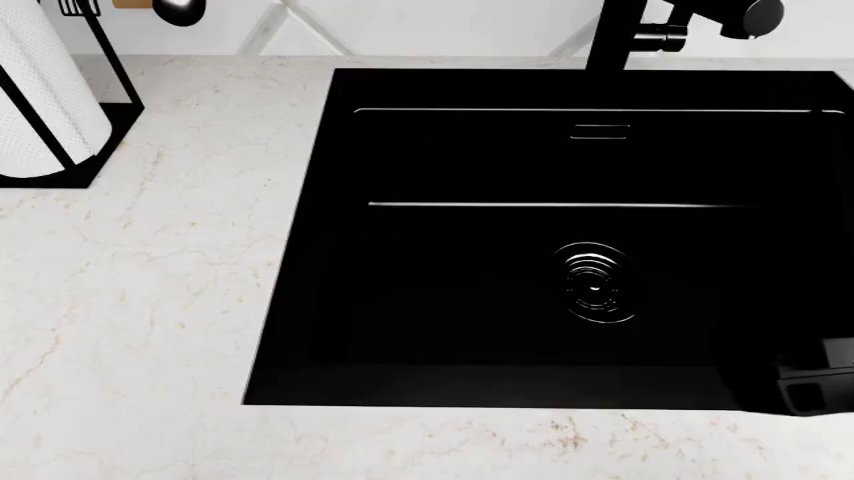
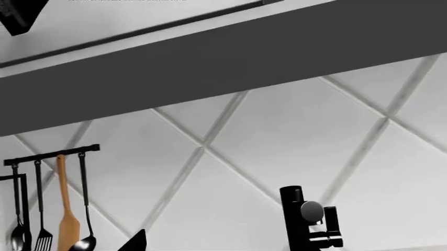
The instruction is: Pick the chili pepper, brussel sprout from the counter and place them in the cabinet. Then close the cabinet.
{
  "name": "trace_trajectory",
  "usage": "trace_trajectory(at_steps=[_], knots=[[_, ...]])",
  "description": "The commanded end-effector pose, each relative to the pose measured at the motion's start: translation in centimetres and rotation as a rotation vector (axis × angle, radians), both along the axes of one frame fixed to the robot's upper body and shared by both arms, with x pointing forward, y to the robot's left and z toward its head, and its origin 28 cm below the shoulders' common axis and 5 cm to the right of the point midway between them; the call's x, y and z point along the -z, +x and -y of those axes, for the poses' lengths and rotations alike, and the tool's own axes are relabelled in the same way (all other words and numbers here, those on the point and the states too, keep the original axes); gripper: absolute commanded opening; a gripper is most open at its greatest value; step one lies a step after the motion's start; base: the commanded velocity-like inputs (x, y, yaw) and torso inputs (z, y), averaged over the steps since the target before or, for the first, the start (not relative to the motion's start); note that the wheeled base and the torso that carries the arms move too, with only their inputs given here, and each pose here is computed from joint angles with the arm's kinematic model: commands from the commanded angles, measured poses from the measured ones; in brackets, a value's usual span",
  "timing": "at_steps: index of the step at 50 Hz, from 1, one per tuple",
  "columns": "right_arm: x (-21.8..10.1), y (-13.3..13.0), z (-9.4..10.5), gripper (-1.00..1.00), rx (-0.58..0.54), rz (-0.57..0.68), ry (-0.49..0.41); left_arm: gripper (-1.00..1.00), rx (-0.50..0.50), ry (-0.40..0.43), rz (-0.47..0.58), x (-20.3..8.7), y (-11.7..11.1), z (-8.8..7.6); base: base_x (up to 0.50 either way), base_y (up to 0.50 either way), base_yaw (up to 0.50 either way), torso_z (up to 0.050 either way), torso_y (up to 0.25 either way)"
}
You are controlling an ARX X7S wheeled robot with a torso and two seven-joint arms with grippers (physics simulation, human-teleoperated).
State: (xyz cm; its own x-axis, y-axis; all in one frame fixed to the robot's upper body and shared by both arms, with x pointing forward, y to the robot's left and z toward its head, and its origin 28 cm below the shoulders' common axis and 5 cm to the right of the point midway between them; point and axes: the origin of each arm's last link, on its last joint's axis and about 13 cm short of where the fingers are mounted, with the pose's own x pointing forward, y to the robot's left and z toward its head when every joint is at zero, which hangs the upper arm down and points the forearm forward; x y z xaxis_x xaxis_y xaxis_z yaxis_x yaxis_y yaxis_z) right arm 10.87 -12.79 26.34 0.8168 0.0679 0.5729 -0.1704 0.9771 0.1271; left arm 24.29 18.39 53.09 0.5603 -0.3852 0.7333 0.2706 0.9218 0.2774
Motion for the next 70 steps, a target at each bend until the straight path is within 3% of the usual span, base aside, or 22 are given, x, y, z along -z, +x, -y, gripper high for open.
trace_trajectory(at_steps=[1, 6, 14, 20, 29, 47, 67, 70], knots=[[0.0, 0.1, -0.2, 1.00, -0.016, 0.001, 0.001, 1.00, 0.001, 0.022, 0.014, 4.6, -4.4, -1.8, 0.00, 0.00, 0.00, 0.000, 0.000], [0.0, 0.1, -0.3, 1.00, -0.022, 0.001, -0.002, 1.00, 0.010, 0.027, 0.032, 7.7, -6.6, -2.7, 0.00, 0.00, 0.00, 0.000, 0.000], [0.1, 0.7, -0.9, 1.00, -0.031, -0.005, -0.010, 1.00, 0.007, 0.006, 0.008, 11.6, -8.0, -3.8, 0.00, 0.00, 0.00, 0.000, 0.000], [0.2, 1.1, -1.2, 1.00, -0.035, -0.010, -0.011, 1.00, 0.089, -0.008, -0.022, 11.8, -8.5, -3.9, 0.00, 0.00, 0.00, 0.000, 0.000], [0.1, 0.8, -1.1, 1.00, -0.037, -0.007, -0.013, 1.00, 0.113, -0.013, -0.031, 12.2, -8.6, -3.8, 0.00, 0.00, 0.00, -0.017, 0.125], [-0.1, 0.7, -1.1, 1.00, -0.035, -0.005, -0.016, 1.00, 0.136, -0.003, -0.033, 12.1, -9.6, -3.4, 0.00, 0.00, 0.00, -0.025, 0.250], [-0.1, 0.8, -1.3, 1.00, -0.036, 0.003, -0.018, 1.00, 0.132, -0.008, -0.032, 12.7, -9.0, -3.5, 0.00, 0.00, 0.00, -0.004, 0.037], [-0.1, 0.8, -1.2, 1.00, -0.036, 0.007, -0.018, 1.00, 0.093, -0.029, -0.022, 12.7, -8.8, -3.5, 0.00, 0.00, 0.00, 0.000, 0.000]])
